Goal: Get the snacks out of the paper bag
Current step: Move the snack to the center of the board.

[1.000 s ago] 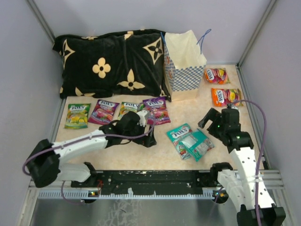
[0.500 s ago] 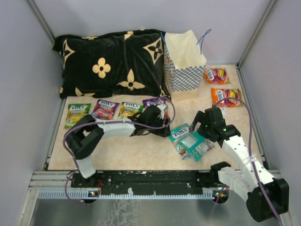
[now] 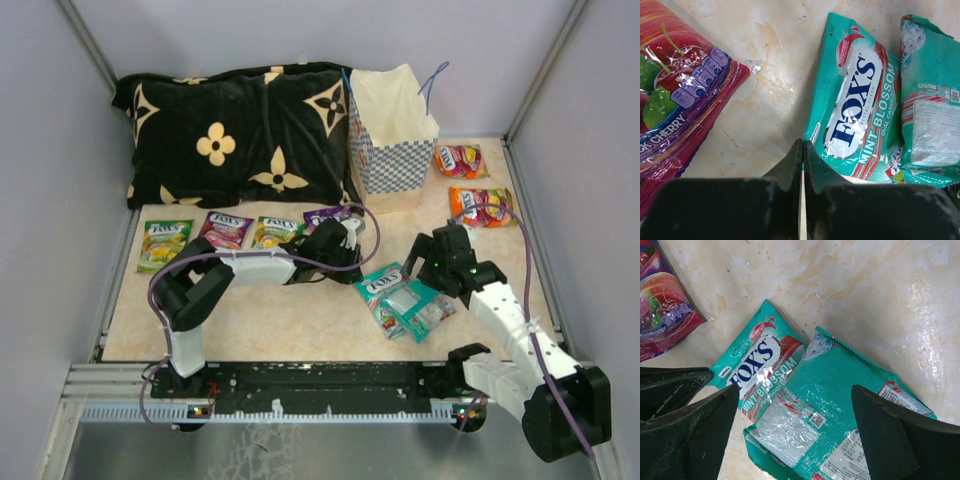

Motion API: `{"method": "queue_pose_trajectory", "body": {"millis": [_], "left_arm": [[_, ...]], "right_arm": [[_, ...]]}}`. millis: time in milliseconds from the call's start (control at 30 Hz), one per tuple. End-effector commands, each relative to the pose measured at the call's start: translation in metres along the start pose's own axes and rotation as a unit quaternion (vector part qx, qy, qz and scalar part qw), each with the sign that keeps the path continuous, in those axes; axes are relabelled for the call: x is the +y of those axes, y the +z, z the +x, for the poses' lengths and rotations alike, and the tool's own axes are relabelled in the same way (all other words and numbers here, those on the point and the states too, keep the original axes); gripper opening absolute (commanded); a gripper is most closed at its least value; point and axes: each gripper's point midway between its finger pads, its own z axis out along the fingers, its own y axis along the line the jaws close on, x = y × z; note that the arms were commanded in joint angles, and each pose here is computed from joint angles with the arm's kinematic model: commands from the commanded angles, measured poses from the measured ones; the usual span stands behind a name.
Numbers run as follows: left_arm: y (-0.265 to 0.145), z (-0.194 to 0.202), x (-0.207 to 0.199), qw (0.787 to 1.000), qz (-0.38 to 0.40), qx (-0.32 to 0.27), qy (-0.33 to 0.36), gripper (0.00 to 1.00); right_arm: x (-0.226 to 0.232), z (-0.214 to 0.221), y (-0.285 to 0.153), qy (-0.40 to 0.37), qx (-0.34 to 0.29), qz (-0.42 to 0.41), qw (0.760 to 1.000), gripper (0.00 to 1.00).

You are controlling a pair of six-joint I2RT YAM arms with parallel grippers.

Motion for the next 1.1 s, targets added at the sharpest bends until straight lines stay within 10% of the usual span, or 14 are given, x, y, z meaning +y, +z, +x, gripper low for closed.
{"method": "queue_pose_trajectory", "body": {"millis": [0,633,1067], "left_arm": [[-0.005,-0.025,-0.016,0.999,0.036,-0.023,0.02,0.0],[-0.082,0.024,0.029,0.998,-0.05,0.041,0.019,0.0],[-0.179,0.1,0.097,0.949,-0.24,-0.048,-0.199,0.0]], "right_arm": [[0.011,-0.015,0.002,-0.009,-0.026,-0.016,0.999,0.94],[0.007,-0.018,0.003,-0.064,-0.021,0.006,0.998,0.94],[0.104,0.005,-0.009,-0.174,-0.076,-0.088,0.978,0.91]]}}
